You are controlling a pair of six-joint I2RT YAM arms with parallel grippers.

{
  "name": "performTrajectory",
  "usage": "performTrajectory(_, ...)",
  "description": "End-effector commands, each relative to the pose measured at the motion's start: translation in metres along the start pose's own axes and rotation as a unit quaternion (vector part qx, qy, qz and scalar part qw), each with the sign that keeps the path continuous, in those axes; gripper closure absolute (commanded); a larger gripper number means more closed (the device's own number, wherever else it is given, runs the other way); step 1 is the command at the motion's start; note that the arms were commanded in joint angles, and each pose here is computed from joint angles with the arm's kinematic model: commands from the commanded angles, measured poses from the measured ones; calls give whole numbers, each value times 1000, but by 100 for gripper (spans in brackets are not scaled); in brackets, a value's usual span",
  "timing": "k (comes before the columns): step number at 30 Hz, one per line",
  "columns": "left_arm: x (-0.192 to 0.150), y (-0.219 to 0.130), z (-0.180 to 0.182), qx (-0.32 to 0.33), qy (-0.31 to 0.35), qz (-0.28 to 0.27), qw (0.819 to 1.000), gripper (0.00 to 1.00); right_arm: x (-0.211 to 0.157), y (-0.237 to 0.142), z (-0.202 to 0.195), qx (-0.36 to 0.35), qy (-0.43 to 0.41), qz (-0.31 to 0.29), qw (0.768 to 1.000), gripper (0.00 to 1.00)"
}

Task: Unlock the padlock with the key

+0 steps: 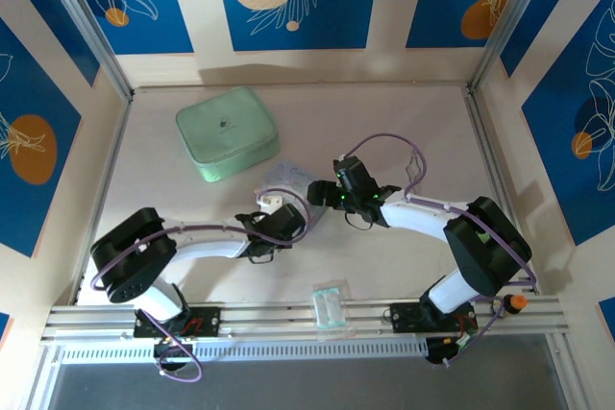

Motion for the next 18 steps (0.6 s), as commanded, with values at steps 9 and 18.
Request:
performTrajectory(9,-10,-4,7,139,108,-26,984,78,-15,1,-11,-31,13,33,999,21)
performTrajectory(18,-16,-9,-3,141,121,-29,982,73,-14,-1,-7,-21,16,37,999,21)
Point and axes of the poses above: each hand's point on the last joint's axis, 136 mm out from that joint toward the fingers, its own y axis out along the fingers, its own z axis along the line the jaws close on, x = y × z, the point moved 10 cm from there along -y, back along the fingers, and after that the axes turned 11 degrees about -y, right-handed, at the moved point
